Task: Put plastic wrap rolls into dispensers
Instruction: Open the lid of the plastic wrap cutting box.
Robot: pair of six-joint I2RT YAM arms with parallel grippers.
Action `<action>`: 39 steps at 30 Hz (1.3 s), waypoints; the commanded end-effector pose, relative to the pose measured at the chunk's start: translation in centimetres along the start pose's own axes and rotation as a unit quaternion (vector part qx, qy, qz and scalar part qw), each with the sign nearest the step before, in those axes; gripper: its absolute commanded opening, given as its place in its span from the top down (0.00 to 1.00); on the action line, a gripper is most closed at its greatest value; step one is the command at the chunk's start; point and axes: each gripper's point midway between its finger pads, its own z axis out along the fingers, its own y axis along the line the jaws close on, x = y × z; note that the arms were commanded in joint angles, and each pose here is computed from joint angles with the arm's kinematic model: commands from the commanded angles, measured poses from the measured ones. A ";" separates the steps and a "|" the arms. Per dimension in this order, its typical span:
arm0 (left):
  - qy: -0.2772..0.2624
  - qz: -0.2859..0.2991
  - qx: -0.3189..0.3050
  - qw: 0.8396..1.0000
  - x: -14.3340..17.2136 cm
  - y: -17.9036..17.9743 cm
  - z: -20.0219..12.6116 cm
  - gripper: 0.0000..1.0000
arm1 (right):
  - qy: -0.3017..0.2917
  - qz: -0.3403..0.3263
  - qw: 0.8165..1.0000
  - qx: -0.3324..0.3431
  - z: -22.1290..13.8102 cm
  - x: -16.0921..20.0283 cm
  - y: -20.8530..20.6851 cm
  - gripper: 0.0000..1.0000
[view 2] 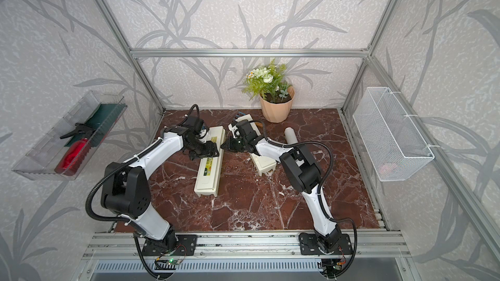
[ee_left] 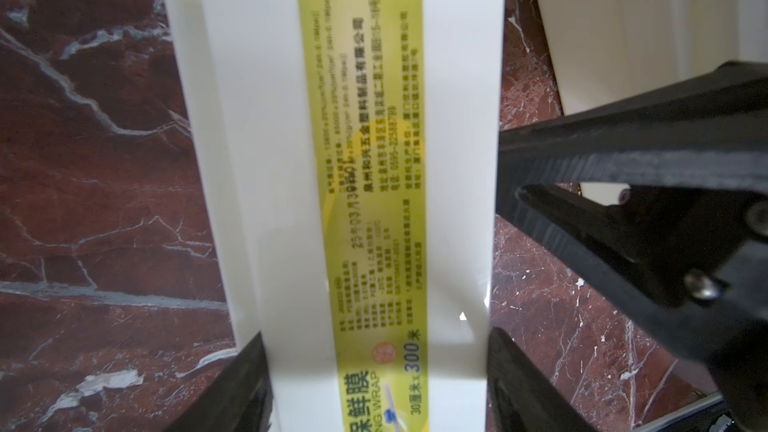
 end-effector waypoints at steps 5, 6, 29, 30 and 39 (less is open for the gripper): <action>-0.055 0.028 0.080 0.995 -2.2 -3.2 -2.5 0.38 | 0.008 0.004 0.999 -0.052 1.3 0.7 2.5 0.85; -0.053 0.029 0.084 0.995 -2.2 -3.3 -2.4 0.38 | 0.006 0.001 0.998 -0.055 1.2 0.6 2.9 0.85; -0.181 -0.023 -0.019 0.983 -5.7 1.4 -9.3 0.00 | 0.011 -0.024 0.992 -0.123 3.0 0.4 8.1 0.85; -0.204 -0.031 -0.039 0.978 -6.0 2.2 -10.3 0.01 | 0.013 -0.032 0.992 -0.124 3.1 0.6 8.7 0.85; -0.249 -0.073 -0.062 0.964 -5.5 4.9 -14.2 0.00 | 0.038 -0.041 0.994 -0.096 4.5 1.8 8.6 0.84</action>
